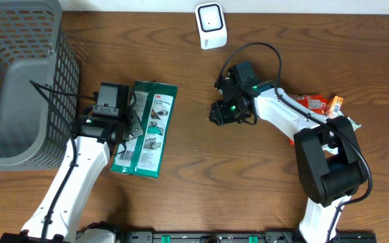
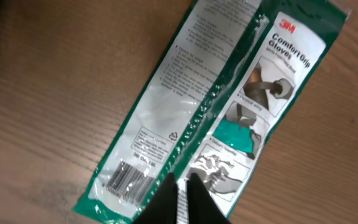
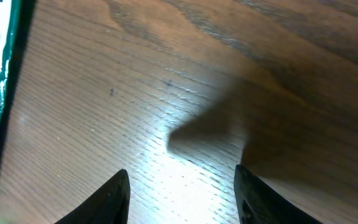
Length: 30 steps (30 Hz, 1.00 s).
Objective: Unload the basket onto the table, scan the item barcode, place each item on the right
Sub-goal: 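Release the snack bag and move the right gripper left to the gloves pack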
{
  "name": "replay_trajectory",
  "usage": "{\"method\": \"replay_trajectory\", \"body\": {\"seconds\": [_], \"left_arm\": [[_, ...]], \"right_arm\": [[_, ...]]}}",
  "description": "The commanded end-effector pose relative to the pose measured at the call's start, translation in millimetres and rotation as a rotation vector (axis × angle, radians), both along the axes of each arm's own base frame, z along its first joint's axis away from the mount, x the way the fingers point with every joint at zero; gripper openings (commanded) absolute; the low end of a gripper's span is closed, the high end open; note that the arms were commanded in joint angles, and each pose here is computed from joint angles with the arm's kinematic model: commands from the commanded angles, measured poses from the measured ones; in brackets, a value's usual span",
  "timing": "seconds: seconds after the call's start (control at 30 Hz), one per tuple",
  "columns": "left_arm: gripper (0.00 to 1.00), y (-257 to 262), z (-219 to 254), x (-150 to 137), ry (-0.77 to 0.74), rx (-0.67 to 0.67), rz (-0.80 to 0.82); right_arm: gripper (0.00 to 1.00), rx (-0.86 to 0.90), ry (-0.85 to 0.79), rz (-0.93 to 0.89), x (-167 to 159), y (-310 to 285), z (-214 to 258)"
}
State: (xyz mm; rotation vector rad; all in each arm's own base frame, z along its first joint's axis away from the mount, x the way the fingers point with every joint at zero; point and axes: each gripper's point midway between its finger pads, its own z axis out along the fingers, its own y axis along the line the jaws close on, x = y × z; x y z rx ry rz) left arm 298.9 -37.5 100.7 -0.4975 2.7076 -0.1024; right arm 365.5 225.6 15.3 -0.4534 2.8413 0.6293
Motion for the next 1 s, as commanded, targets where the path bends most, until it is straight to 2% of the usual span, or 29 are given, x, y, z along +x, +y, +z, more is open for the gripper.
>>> {"method": "replay_trajectory", "body": {"seconds": [0.0, 0.2, 0.37, 0.5, 0.63, 0.83, 0.87, 0.97], "left_arm": [[0.07, 5.3, -12.8, 0.2, 0.012, 0.052, -0.056], [0.08, 14.7, -8.5, 18.8, -0.055, 0.112, -0.069], [0.08, 23.8, -30.0, 18.2, 0.016, 0.112, -0.065], [0.08, 23.7, -57.9, 21.2, 0.084, 0.113, -0.134], [0.13, 23.5, -83.7, 27.5, 0.124, 0.142, -0.214], [0.17, 22.3, -102.2, 41.7, 0.107, 0.144, -0.219], [0.24, 18.0, -107.1, 42.1, 0.112, 0.117, -0.219], [0.3, -0.5, -113.6, 36.4, 0.133, 0.012, -0.255]], "right_arm": [[0.5, 0.004, 0.023, 0.011, -6.6, 6.0, -6.9], [0.5, 0.004, 0.022, 0.013, -7.0, 6.6, -6.9], [0.53, 0.004, 0.021, 0.013, -6.7, 6.7, -6.9], [0.53, 0.006, 0.019, 0.013, -6.3, 7.0, -6.7], [0.54, 0.006, 0.02, 0.013, -6.4, 7.0, -6.7], [0.57, 0.005, 0.019, 0.013, -6.3, 6.9, -6.7], [0.58, 0.005, 0.019, 0.013, -6.3, 6.9, -6.7], [0.58, 0.006, 0.019, 0.013, -6.3, 7.0, -6.7]]}}
